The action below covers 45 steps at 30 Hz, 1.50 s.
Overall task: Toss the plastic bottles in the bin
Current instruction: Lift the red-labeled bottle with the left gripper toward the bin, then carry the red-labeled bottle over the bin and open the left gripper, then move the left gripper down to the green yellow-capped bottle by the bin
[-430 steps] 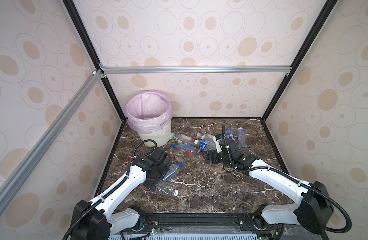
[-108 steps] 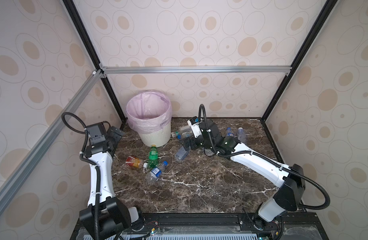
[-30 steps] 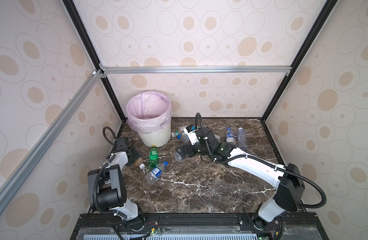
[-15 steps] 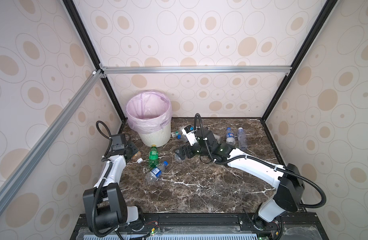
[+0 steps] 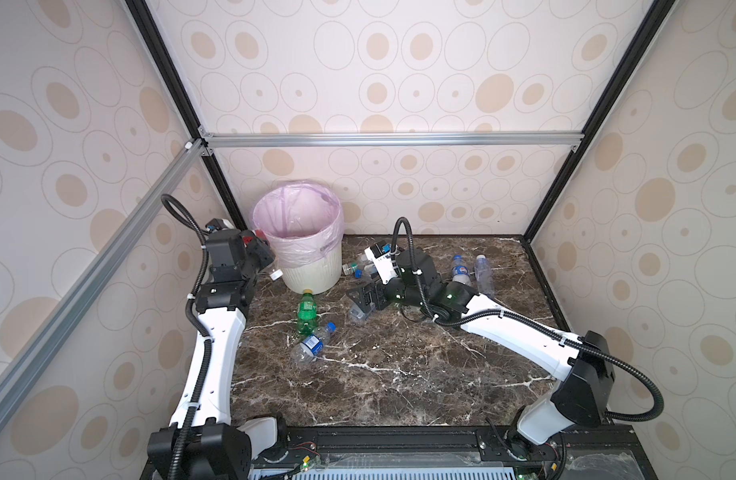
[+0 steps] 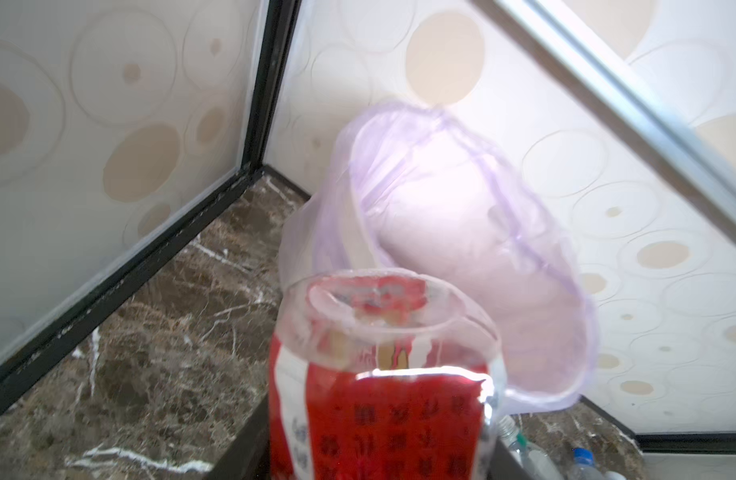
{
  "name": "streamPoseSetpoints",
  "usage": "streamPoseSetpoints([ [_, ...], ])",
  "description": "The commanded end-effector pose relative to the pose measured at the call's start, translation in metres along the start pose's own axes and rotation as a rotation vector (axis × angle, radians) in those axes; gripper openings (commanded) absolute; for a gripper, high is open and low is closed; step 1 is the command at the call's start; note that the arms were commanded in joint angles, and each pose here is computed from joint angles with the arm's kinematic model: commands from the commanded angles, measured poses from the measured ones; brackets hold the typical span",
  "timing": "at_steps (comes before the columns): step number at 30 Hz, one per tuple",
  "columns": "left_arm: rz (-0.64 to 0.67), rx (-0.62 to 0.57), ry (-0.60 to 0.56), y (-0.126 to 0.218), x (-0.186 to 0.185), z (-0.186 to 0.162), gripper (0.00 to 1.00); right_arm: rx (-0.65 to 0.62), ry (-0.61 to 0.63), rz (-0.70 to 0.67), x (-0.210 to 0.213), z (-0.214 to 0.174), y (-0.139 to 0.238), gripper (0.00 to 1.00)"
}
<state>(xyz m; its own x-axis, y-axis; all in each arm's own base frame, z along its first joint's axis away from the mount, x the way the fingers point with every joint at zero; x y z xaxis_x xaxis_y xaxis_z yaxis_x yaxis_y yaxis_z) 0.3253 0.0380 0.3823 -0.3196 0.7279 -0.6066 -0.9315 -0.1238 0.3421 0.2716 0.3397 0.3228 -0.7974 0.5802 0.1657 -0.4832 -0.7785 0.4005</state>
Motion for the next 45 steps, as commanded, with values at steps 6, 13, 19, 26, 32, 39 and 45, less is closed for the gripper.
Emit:
streamPoseSetpoints([
  [6,-0.219,-0.204,-0.012,0.054,-0.084,0.071,0.52,-0.053,0.024,-0.013,0.004,0.018,0.018,1.00],
  [13,-0.338,-0.298,-0.042,0.069,-0.132,0.104,0.52,-0.062,0.028,-0.027,0.004,0.020,0.024,1.00],
  [19,-0.373,-0.250,-0.059,0.037,-0.145,0.089,0.53,-0.051,0.021,-0.034,0.002,0.018,0.022,1.00],
  [26,-0.211,0.029,-0.166,-0.060,-0.131,0.035,0.73,-0.040,0.015,-0.042,0.002,0.016,0.023,1.00],
  [32,-0.195,0.012,-0.211,-0.057,-0.135,0.032,0.99,-0.037,0.015,-0.056,0.000,0.012,0.026,1.00],
  [39,-0.171,-0.005,-0.302,-0.045,-0.145,0.025,0.99,-0.037,-0.006,-0.046,0.001,0.010,0.022,1.00],
  [45,-0.083,-0.031,-0.480,-0.045,-0.154,0.015,0.99,-0.024,-0.015,-0.069,-0.003,0.008,0.021,1.00],
])
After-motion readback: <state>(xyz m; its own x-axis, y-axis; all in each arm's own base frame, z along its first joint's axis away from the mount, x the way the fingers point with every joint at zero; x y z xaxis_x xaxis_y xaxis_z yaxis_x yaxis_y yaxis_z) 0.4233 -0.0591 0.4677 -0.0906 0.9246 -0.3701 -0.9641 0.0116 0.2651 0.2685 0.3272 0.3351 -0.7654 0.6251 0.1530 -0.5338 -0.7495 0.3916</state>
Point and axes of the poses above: each gripper's point midway between its finger pads, its own y axis back along the fingers, its own x axis along the line the jaws close on, z = x × y, the point moved 7 cm from there along y, back along the fingers, and after that the axes turned 9 degrees about y, right-handed, at the moved point
